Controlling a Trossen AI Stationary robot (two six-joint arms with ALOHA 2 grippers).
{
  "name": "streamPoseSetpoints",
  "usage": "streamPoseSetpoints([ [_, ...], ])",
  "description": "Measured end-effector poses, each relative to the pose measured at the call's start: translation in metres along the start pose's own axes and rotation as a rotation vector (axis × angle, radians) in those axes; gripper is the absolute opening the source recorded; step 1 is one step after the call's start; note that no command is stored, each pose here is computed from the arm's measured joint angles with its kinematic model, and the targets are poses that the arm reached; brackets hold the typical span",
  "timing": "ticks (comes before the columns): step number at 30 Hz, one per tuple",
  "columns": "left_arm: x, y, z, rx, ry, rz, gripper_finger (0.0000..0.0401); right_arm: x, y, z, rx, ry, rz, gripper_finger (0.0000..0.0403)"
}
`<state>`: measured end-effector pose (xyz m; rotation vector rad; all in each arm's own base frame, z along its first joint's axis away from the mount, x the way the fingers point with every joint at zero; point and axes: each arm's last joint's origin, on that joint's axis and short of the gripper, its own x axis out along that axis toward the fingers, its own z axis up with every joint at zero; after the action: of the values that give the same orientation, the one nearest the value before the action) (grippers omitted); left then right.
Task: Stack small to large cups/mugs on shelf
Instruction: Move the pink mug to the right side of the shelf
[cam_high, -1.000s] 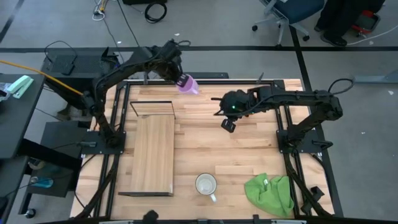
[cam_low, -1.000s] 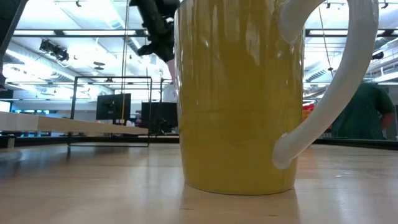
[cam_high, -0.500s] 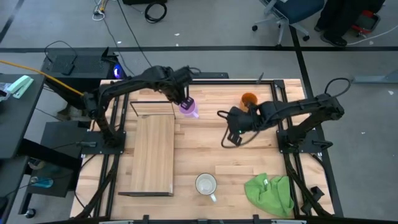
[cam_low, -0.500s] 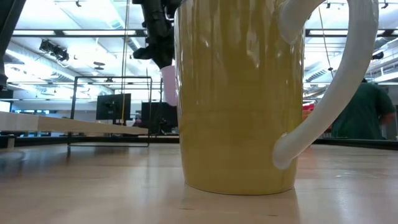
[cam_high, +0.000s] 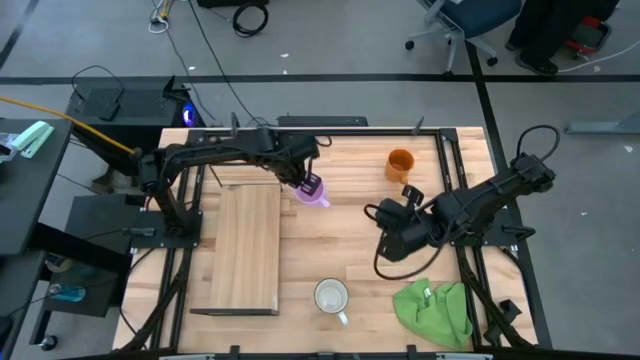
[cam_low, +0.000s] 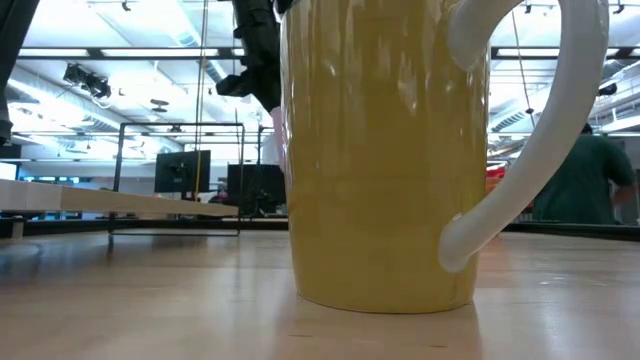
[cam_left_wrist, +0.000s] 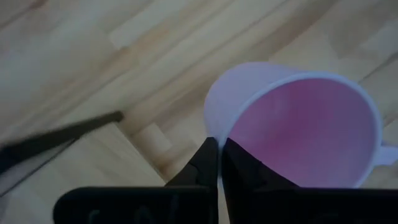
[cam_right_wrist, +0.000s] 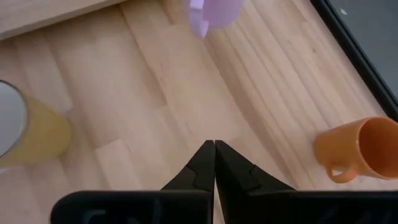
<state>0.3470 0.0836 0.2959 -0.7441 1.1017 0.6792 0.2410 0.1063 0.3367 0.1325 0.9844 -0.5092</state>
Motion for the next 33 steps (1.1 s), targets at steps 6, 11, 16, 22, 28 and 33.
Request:
streamPoseSetpoints([
  [6,0.026,-0.009,-0.007,0.013,0.057,0.100,0.0011,-0.006,0.010,-0.013,0.018,-0.026,0.009,0.0018],
  [11,0.047,-0.014,-0.012,0.024,0.113,0.146,0.0011,0.002,0.015,-0.029,0.047,-0.002,-0.014,0.0018],
  [16,0.056,-0.012,-0.015,0.022,0.159,0.195,0.0011,0.010,0.018,-0.043,0.067,0.017,-0.035,0.0018],
  [22,0.056,-0.011,-0.015,0.008,0.159,0.198,0.0011,0.012,0.021,-0.055,0.093,0.026,-0.042,0.0018],
  [28,0.059,-0.011,-0.015,-0.013,0.149,0.191,0.0011,0.009,0.024,-0.059,0.105,0.023,-0.029,0.0018],
  [33,0.076,-0.003,-0.025,-0.014,0.194,0.213,0.0011,0.008,0.024,-0.060,0.111,0.022,-0.026,0.0018],
])
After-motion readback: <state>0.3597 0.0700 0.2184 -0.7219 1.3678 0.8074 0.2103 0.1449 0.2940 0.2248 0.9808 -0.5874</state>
